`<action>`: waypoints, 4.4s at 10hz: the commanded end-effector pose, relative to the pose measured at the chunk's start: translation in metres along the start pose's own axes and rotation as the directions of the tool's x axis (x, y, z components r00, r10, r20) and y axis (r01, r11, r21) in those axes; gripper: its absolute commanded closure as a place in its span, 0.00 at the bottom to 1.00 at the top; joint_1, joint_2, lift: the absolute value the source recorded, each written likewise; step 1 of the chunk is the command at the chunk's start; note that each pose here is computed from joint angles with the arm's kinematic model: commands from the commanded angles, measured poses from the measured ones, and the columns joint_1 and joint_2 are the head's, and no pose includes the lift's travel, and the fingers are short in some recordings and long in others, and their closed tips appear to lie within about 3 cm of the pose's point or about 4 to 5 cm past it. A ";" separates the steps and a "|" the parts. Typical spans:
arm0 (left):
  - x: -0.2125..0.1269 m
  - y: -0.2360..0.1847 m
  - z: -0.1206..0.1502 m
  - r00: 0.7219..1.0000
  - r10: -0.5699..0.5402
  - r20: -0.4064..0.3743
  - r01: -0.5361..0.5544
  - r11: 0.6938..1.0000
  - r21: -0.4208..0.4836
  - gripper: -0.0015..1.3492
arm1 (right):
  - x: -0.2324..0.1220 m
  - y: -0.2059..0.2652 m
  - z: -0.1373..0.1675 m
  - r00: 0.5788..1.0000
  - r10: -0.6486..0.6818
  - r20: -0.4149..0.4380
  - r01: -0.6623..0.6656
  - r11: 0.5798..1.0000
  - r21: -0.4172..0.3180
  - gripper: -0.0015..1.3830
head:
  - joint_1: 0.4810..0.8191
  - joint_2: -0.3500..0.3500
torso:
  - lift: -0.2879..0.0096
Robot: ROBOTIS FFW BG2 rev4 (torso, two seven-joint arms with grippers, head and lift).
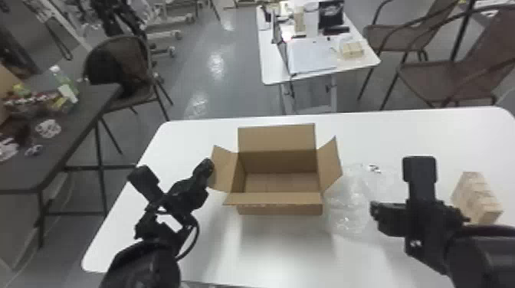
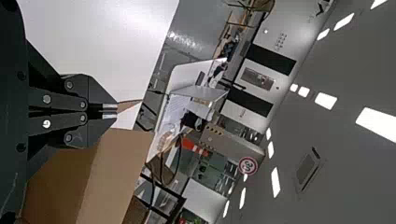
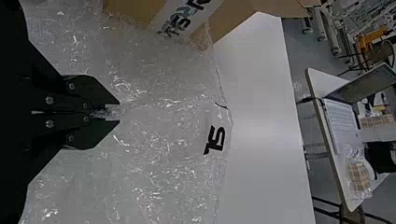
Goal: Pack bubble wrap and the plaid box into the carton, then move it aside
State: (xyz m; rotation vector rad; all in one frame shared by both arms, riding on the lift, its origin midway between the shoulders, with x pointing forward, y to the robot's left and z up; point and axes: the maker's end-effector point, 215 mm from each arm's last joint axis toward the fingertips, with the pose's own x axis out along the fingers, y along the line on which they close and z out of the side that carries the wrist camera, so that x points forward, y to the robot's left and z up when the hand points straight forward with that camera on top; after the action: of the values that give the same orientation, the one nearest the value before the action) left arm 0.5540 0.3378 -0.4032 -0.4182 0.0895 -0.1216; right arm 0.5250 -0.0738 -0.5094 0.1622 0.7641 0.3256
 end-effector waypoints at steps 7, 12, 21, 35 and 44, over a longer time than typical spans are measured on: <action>-0.006 0.007 0.001 1.000 0.014 0.013 -0.014 1.000 -0.008 0.90 | -0.085 -0.008 0.091 0.960 -0.065 0.272 0.066 0.998 0.008 0.88 | 0.63 0.85 | 0.75; -0.006 0.006 -0.002 1.000 0.020 0.012 -0.020 1.000 -0.019 0.90 | -0.133 0.061 0.174 0.885 0.139 0.445 -0.160 0.987 0.009 0.88 | 0.63 0.86 | 0.75; 0.001 -0.026 -0.015 0.993 0.100 0.068 -0.098 0.995 -0.021 0.90 | -0.071 0.197 0.155 0.774 0.589 0.233 -0.609 0.793 0.020 0.88 | 0.63 1.00 | 0.75; 0.005 -0.032 0.000 0.991 0.084 0.102 -0.081 0.996 -0.028 0.90 | 0.002 0.160 0.107 0.835 0.498 0.232 -0.503 0.863 -0.044 0.09 | 0.63 1.00 | 0.75; -0.020 0.000 0.004 0.984 0.138 0.109 -0.134 0.990 -0.043 0.90 | -0.140 -0.016 0.079 0.814 0.180 0.552 -0.081 0.977 -0.198 0.11 | 0.63 0.88 | 0.75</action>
State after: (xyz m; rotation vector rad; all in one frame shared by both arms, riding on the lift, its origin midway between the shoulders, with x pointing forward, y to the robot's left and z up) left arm 0.5364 0.3402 -0.3978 -0.4523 0.0080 0.0349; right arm 0.5002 -0.1206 -0.3584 0.1487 0.1321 0.4794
